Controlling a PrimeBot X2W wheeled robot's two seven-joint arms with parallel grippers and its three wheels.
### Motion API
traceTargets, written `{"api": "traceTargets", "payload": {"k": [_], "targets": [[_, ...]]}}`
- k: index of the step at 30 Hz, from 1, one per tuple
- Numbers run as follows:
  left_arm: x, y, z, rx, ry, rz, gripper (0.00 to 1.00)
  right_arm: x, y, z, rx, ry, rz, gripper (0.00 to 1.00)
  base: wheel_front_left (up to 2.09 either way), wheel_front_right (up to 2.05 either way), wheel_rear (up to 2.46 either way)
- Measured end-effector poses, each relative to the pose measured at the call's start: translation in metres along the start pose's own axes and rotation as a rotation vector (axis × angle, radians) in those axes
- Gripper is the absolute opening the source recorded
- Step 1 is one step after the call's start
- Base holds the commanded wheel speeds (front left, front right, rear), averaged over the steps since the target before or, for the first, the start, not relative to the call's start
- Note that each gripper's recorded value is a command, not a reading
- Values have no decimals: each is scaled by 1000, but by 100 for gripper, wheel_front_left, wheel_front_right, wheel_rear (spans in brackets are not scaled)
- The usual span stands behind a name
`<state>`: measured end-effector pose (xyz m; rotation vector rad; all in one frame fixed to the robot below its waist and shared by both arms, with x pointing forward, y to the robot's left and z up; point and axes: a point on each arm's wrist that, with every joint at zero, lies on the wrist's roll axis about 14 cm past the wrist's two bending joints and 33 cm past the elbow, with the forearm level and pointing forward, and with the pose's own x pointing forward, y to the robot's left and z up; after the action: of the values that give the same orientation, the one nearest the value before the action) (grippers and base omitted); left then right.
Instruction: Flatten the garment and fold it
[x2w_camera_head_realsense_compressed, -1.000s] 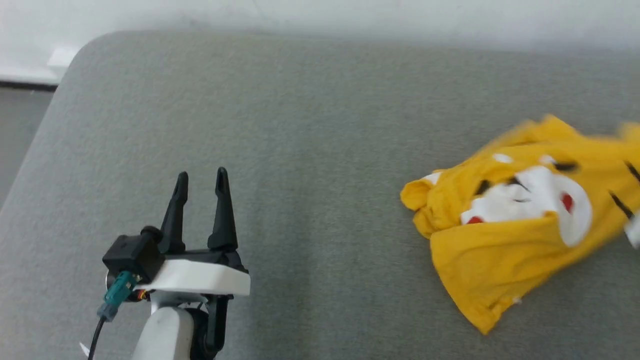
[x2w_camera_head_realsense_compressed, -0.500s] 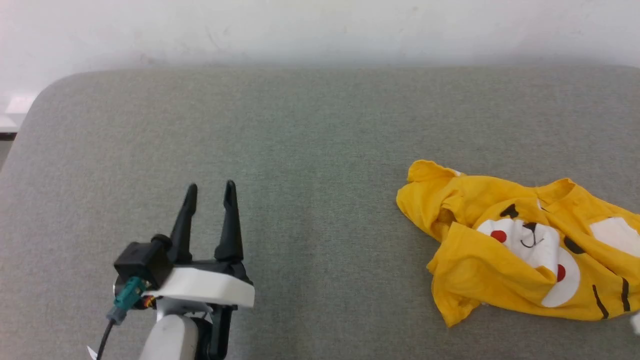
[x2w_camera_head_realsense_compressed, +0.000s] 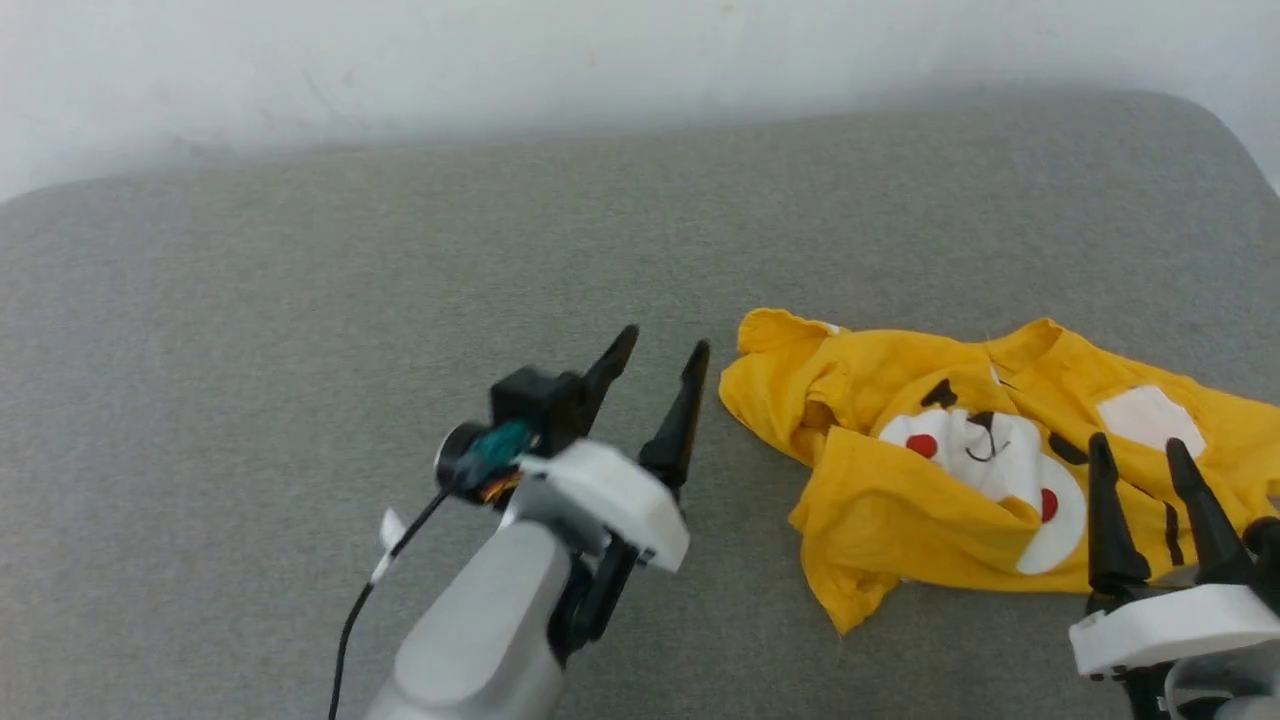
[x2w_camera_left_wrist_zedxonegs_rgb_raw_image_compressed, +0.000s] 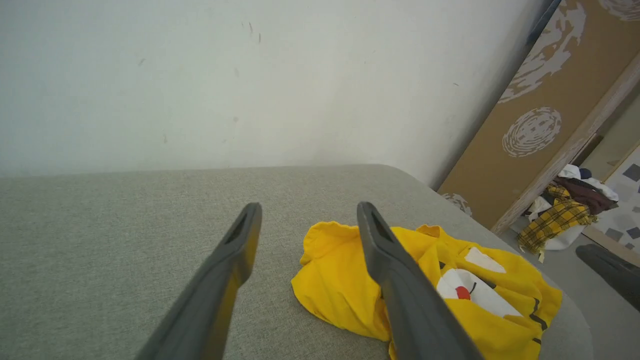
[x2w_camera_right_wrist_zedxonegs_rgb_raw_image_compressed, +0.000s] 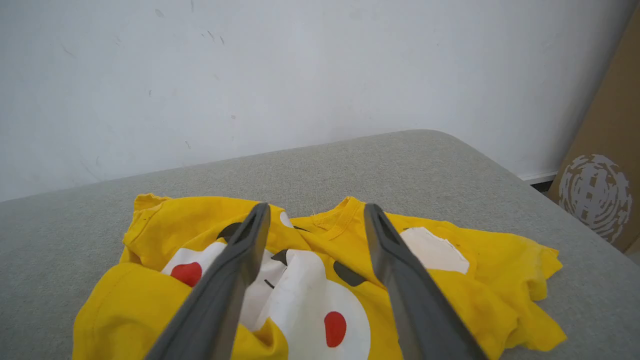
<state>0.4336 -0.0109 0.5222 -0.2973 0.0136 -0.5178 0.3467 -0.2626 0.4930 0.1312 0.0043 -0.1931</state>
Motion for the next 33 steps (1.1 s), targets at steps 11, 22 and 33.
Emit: {"api": "traceTargets", "payload": {"k": [11, 22, 33], "targets": [[56, -18, -90, 130, 525, -43, 100, -1, 3, -4, 28, -12, -4, 100, 0, 0, 0], [54, -13, -150, 257, 915, -107, 35, -5, -9, -28, 53, 50, -54, 100, 0, 0, 0], [78, 23, -83, 138, 453, 43, 0, 11, 13, -24, 66, 26, 14, 100, 0, 0, 0]]}}
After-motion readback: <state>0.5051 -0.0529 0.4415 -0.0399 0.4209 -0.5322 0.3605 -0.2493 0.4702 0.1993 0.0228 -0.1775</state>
